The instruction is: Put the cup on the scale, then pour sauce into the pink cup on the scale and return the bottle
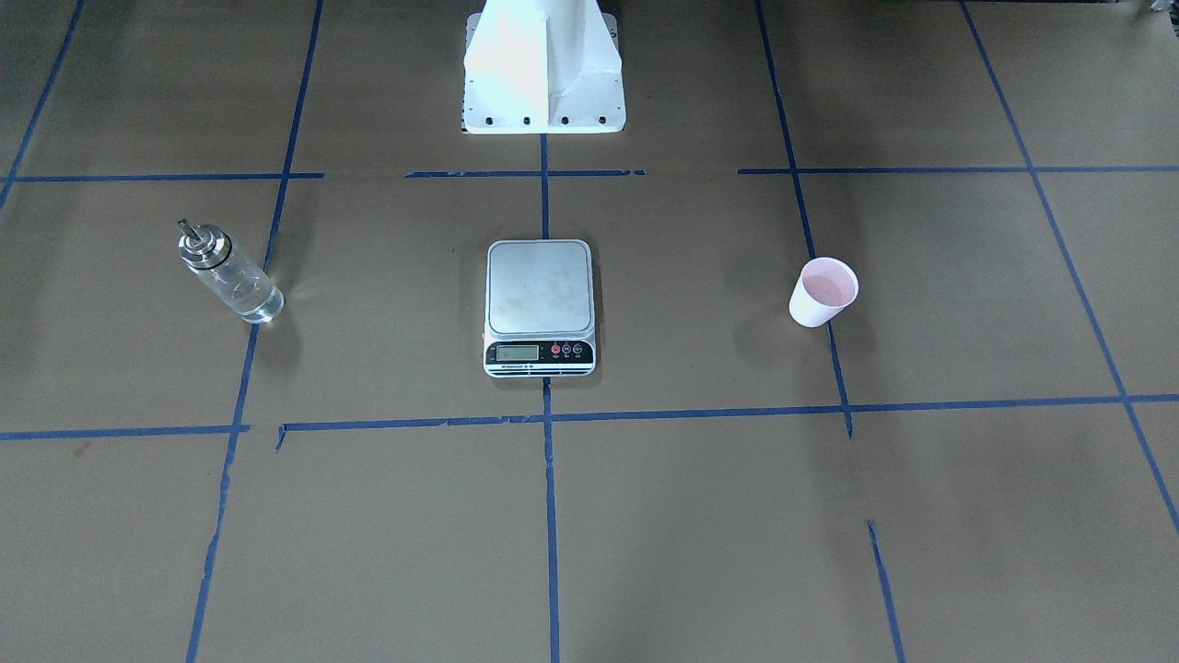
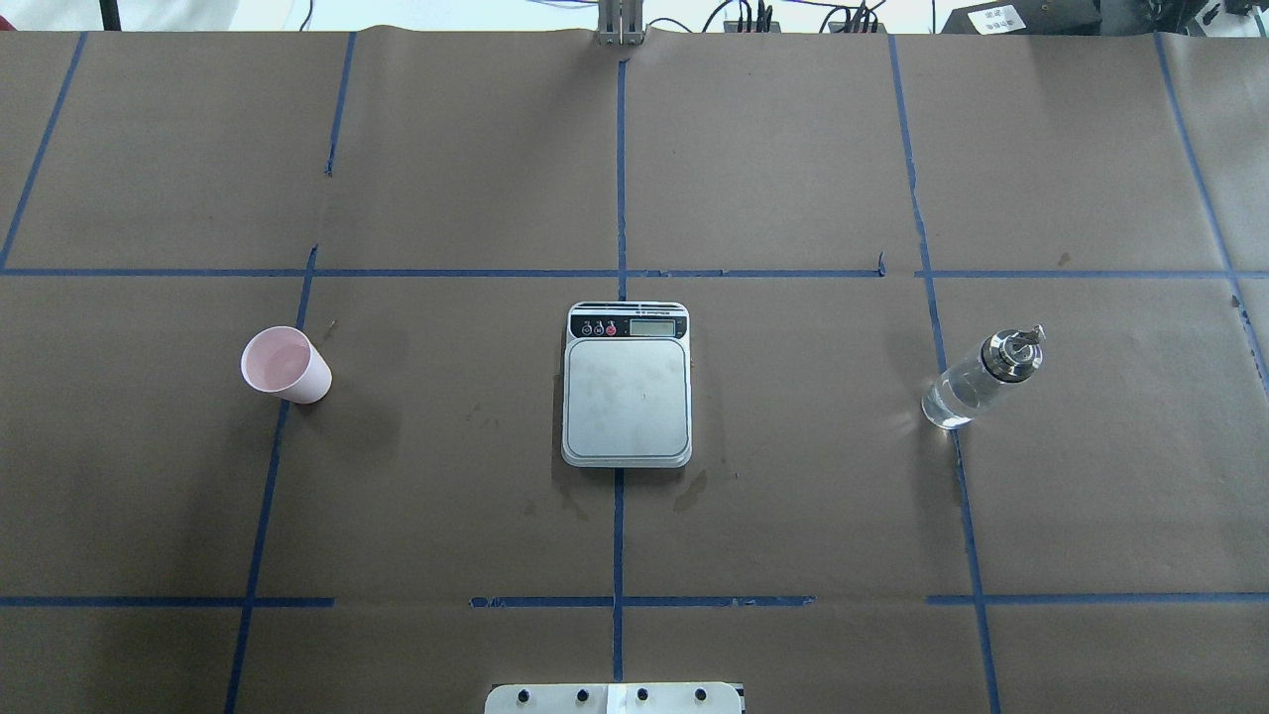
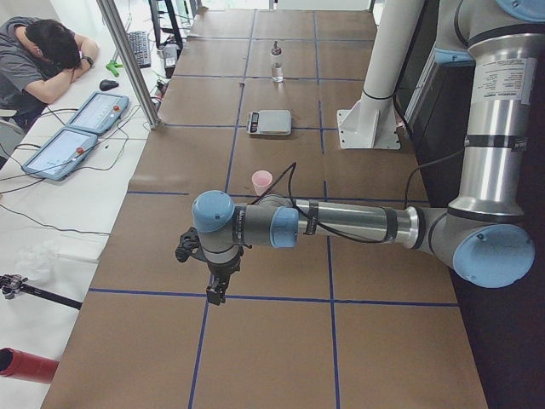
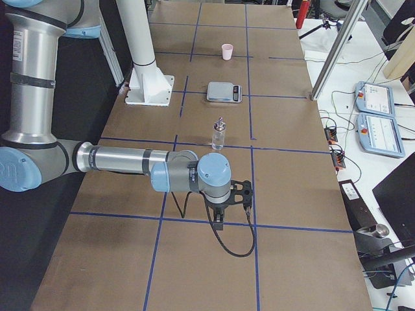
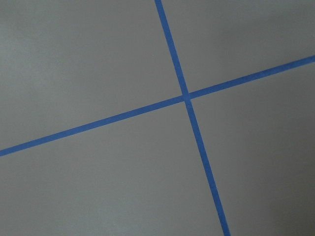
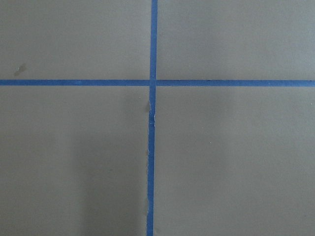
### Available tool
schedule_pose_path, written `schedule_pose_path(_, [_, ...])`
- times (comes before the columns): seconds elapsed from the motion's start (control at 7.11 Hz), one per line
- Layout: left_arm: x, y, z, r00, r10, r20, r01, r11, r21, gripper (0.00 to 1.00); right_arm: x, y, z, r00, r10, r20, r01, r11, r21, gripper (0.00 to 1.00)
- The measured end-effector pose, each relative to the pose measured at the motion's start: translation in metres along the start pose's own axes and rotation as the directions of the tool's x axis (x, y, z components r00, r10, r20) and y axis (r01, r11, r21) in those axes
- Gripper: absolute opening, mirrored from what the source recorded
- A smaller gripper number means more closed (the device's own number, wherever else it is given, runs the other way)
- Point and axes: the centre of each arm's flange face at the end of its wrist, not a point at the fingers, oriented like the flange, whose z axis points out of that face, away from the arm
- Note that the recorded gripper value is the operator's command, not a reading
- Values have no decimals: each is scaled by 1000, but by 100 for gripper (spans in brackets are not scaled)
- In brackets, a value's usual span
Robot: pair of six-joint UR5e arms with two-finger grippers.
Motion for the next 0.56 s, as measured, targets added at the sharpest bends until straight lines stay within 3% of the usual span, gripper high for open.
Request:
schedule_pose_path(0.28, [10, -14, -16, 1000, 24, 9, -24, 999, 31, 100, -2, 0, -1, 1000, 2, 7, -2, 1000, 1, 100])
schedule_pose_path(0.56, [50, -59, -53, 993, 115, 37, -118, 985, 124, 100, -8, -3, -4, 1000, -4, 24, 3, 1000, 9, 100])
